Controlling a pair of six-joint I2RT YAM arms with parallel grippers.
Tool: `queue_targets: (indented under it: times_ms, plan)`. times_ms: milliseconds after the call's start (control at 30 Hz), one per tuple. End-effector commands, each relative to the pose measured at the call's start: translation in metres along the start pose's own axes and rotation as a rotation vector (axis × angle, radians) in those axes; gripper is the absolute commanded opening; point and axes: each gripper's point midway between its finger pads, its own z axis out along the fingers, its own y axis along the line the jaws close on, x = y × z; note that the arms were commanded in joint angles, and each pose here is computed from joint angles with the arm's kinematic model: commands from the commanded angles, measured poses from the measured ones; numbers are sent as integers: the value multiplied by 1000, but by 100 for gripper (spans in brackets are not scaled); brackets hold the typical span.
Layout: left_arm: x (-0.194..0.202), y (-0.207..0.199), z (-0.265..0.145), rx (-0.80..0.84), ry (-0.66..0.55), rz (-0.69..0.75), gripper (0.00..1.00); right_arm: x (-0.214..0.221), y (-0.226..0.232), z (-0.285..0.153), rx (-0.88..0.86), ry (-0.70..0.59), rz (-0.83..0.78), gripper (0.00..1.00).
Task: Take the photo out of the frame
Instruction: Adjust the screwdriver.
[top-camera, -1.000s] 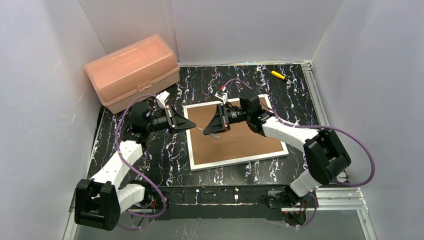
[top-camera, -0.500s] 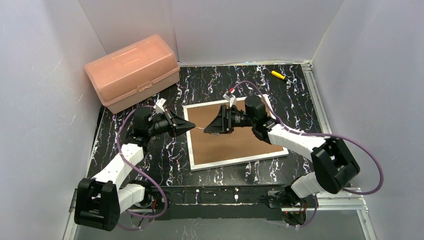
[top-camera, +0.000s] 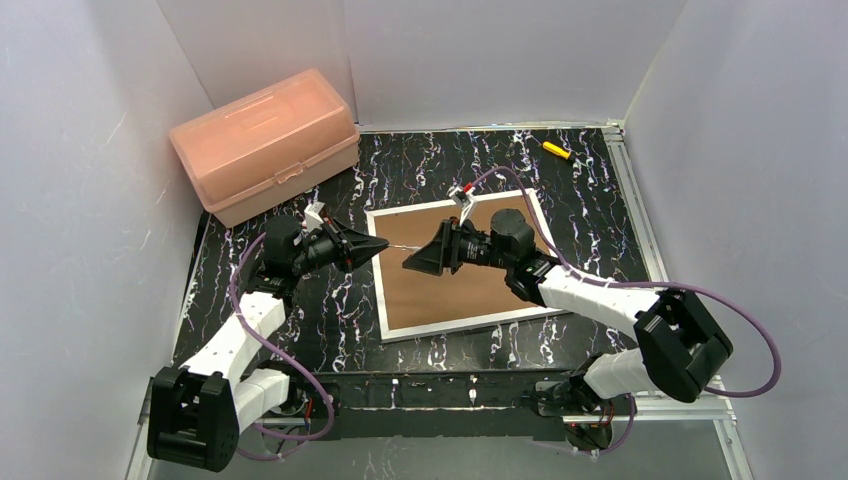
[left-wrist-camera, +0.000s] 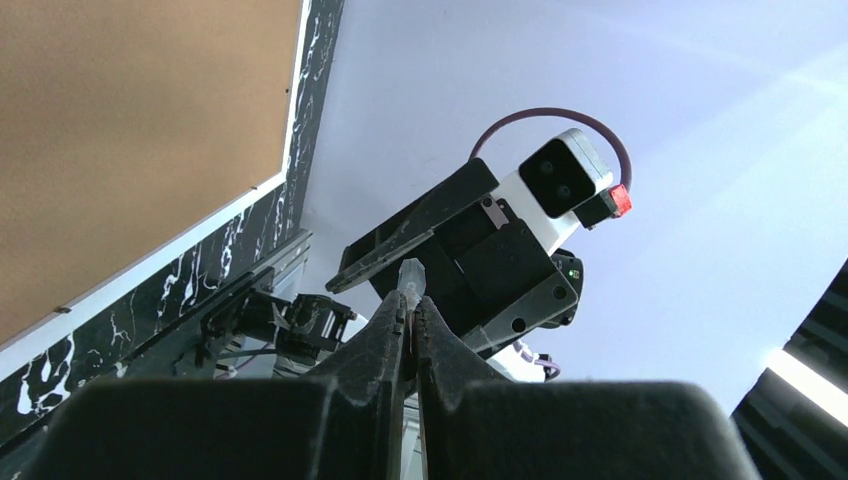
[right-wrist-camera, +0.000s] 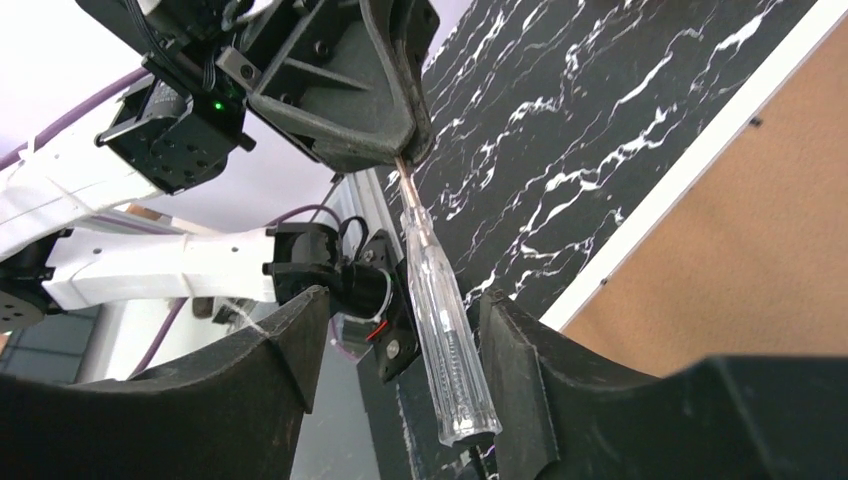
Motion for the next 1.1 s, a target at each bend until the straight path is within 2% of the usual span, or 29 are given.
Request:
queue_targets:
  times_ms: [0, 200, 400, 633, 733, 900, 933, 1067]
  plan:
    - [7, -8, -2, 19, 33, -14, 0, -29, 17, -3, -35, -132, -118, 62]
    - [10, -3, -2, 11, 51, -31, 0, -33, 19, -2, -55, -161, -134, 63]
    - [10, -4, -2, 16, 54, -34, 0, -34, 18, 1, -56, -156, -131, 48]
    - [11, -3, -3, 19, 59, -35, 0, -34, 15, 0, -46, -167, -125, 44]
    - [12, -3, -3, 18, 60, -36, 0, -36, 16, 0, -43, -176, -127, 34]
    - [11, 1, -2, 12, 58, -36, 0, -37, 14, -1, -32, -179, -125, 2]
    - [11, 2, -3, 11, 56, -30, 0, -37, 14, -1, -26, -178, -124, 1]
    - [10, 6, -3, 11, 46, 5, 20, -35, 7, -3, 17, -170, -120, 1]
